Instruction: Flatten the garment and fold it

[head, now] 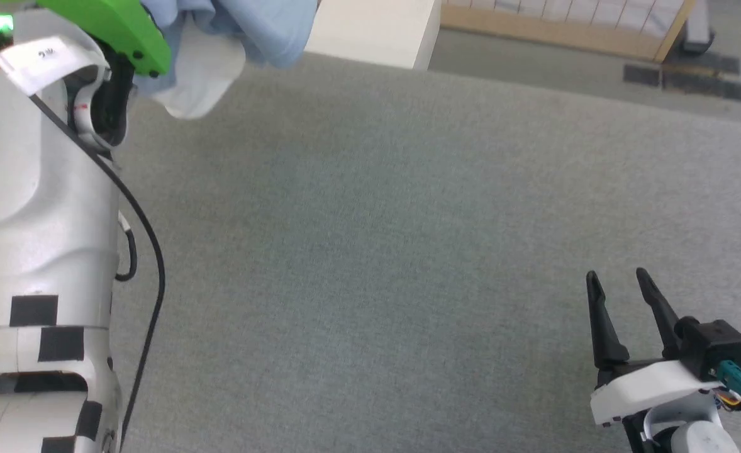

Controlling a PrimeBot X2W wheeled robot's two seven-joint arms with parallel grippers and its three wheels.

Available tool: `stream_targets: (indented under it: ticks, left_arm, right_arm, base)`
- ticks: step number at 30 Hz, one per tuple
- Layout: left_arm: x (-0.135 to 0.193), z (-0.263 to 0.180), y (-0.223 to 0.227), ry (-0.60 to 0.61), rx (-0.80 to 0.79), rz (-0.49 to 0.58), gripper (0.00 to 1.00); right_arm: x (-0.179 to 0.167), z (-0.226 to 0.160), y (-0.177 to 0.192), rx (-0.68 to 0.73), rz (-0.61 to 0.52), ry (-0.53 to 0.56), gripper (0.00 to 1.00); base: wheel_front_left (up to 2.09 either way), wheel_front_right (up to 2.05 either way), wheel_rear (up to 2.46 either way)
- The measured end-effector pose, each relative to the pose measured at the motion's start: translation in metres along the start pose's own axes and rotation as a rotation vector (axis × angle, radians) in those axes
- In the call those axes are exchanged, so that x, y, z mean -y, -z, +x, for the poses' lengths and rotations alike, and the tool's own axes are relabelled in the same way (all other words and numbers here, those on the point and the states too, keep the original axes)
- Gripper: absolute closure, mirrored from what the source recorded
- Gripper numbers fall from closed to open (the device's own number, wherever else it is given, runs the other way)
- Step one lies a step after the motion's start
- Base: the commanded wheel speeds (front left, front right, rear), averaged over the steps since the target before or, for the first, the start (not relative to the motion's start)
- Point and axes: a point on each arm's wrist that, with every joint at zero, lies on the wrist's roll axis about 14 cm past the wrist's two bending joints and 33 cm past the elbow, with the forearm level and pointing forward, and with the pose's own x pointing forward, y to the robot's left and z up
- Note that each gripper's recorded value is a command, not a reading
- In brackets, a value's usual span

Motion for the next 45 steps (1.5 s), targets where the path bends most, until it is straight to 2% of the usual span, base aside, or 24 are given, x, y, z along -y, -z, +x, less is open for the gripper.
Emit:
stream_targets:
  ticks: [6,10,19,26,31,36,40,45]
  left_arm:
    - [0.022,-0.008,-0.037,0.068,0.055,0.025,1.0]
    - [0.055,-0.008,-0.046,0.153,0.069,0.018,1.0]
    - [0.181,-0.018,-0.051,0.457,0.079,-0.093,1.0]
    - [0.269,-0.041,-0.029,0.677,0.015,-0.117,1.0]
    - [0.311,-0.056,0.011,0.78,-0.09,-0.136,1.0]
    - [0.335,-0.081,0.096,0.843,-0.315,-0.071,1.0]
    - [0.331,-0.106,0.172,0.85,-0.531,0.005,1.0]
    - [0.315,-0.143,0.242,0.844,-0.769,0.074,1.0]
  right_arm:
    - [0.005,-0.016,-0.016,0.051,0.015,0.029,0.0]
    - [0.017,-0.028,-0.023,0.071,0.014,0.072,0.0]
    - [0.056,-0.063,-0.035,0.116,0.005,0.21,0.0]
    - [0.086,-0.092,-0.042,0.143,0.0,0.321,0.0]
    - [0.102,-0.11,-0.04,0.142,0.002,0.385,0.0]
    - [0.113,-0.12,-0.035,0.129,0.005,0.428,0.0]
    - [0.118,-0.123,-0.028,0.109,0.009,0.446,0.0]
    - [0.121,-0.123,-0.022,0.09,0.011,0.455,0.0]
  base:
    - [0.0,0.0,0.0]
    - [0.0,0.0,0.0]
    - [0.0,0.0,0.0]
    - [0.0,0.0,0.0]
    - [0.0,0.0,0.0]
    - [0.0,0.0,0.0]
    - [0.0,0.0,0.0]
    - [0.0,0.0,0.0]
